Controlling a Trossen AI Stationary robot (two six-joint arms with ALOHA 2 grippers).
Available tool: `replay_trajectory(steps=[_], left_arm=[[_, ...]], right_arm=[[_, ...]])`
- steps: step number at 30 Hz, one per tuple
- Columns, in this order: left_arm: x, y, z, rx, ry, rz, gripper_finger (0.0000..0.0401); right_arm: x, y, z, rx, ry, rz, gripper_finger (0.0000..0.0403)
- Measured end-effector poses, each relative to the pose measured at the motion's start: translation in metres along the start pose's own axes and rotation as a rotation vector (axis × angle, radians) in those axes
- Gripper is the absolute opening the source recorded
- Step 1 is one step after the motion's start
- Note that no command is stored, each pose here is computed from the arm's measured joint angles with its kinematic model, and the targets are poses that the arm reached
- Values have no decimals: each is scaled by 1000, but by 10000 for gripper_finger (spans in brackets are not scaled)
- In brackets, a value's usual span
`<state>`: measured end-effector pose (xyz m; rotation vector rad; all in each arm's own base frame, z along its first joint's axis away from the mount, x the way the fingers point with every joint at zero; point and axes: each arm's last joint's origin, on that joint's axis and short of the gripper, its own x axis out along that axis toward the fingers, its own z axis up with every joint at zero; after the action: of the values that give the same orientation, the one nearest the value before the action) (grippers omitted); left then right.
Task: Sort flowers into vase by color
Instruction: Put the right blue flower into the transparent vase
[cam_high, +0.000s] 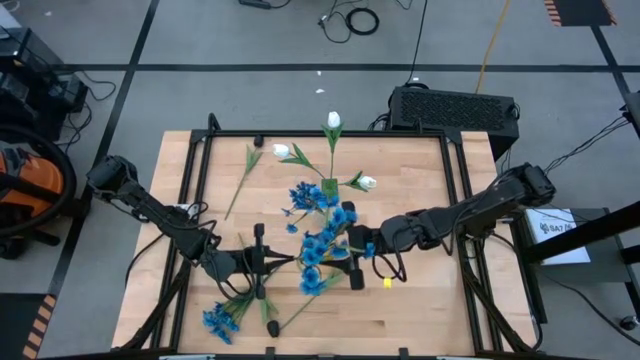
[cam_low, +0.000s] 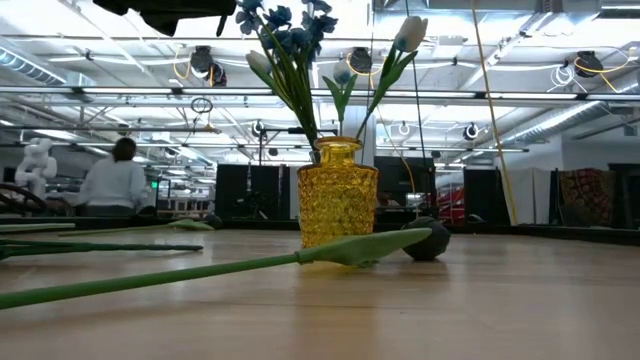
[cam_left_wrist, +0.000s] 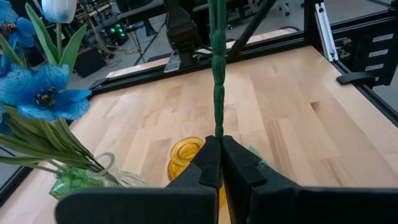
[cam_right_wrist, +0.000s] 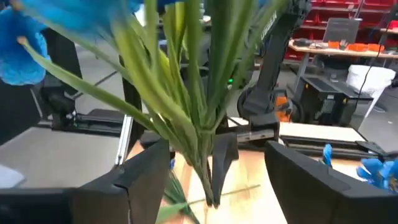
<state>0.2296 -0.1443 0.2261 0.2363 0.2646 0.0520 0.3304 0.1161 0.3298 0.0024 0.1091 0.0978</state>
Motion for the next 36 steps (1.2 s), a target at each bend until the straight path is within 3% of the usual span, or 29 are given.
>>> replay_trajectory(steps=[7,10,18,24,36], left_arm=[[0,0,0,3,2,0,8],[0,0,0,5,4,0,8],[0,0,0,9,4,0,8],[0,-1,0,8,2,-52,8],[2,2,0,-3,3,-44,8]], right_arm=[[7,-4,-2,-12,-34,-7,288],[8,-4,-2,-12,-33,43,295],[8,-1,-5,-16,3,137,296],[8,-1,-6,-16,7,138,296],[10,-1,-2,-62,-59,133,296]])
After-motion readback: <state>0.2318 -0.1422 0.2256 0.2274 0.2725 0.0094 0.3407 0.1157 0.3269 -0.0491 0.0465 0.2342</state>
